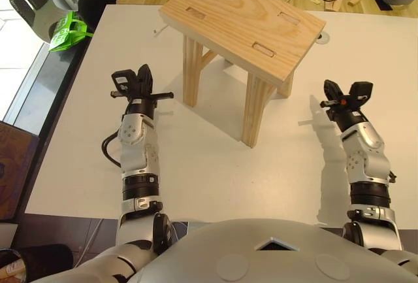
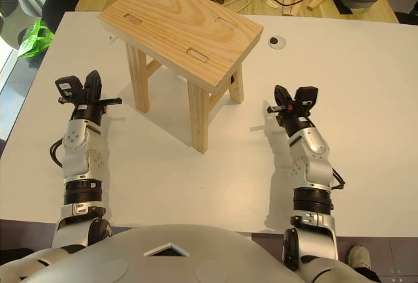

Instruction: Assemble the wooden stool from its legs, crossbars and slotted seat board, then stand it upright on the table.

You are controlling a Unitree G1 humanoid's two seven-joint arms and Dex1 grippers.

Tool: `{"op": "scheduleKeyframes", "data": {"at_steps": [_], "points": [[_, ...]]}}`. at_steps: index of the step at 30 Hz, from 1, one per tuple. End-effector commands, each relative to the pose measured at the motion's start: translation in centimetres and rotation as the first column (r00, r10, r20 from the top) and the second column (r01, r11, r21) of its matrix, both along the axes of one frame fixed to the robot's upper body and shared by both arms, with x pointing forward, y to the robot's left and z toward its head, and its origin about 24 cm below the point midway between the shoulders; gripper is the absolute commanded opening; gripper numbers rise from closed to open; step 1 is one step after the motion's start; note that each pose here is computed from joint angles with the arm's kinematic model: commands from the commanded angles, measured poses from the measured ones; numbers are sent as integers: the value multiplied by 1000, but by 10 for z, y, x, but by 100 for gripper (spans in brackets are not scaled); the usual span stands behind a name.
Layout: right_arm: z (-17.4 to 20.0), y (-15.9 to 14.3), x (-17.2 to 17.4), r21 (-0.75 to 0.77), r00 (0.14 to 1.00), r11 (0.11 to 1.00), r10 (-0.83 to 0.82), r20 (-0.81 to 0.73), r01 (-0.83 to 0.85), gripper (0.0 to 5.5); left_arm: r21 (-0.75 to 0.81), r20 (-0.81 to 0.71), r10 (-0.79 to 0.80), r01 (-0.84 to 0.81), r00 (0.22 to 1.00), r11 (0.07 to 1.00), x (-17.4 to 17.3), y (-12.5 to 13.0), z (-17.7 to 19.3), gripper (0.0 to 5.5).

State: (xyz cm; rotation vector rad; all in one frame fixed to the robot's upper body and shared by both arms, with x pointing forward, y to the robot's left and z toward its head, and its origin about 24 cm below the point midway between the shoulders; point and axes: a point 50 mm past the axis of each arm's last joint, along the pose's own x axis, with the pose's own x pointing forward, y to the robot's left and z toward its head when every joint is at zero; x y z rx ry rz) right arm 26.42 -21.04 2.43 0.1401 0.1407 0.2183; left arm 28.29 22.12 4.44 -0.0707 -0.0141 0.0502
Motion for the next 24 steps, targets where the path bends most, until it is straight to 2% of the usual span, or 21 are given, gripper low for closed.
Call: {"op": "scheduleKeyframes", "data": {"at_steps": [1,8,12,24], "points": [[-4,5,5,-74,1000,997,1,21,0,0,37,-12,-21,21,1000,999,9,-1,2,2],[-11,6,5,-115,1000,993,30,9,-29,0,112,0,-26,26,1000,993,13,-12,1,2],[-14,9,4,-142,1000,990,21,6,-19,0,108,48,-14,9,999,994,16,-15,6,2],[-12,7,6,-163,999,986,-20,36,26,0,28,34,-84,83,996,996,16,-21,5,2]]}}
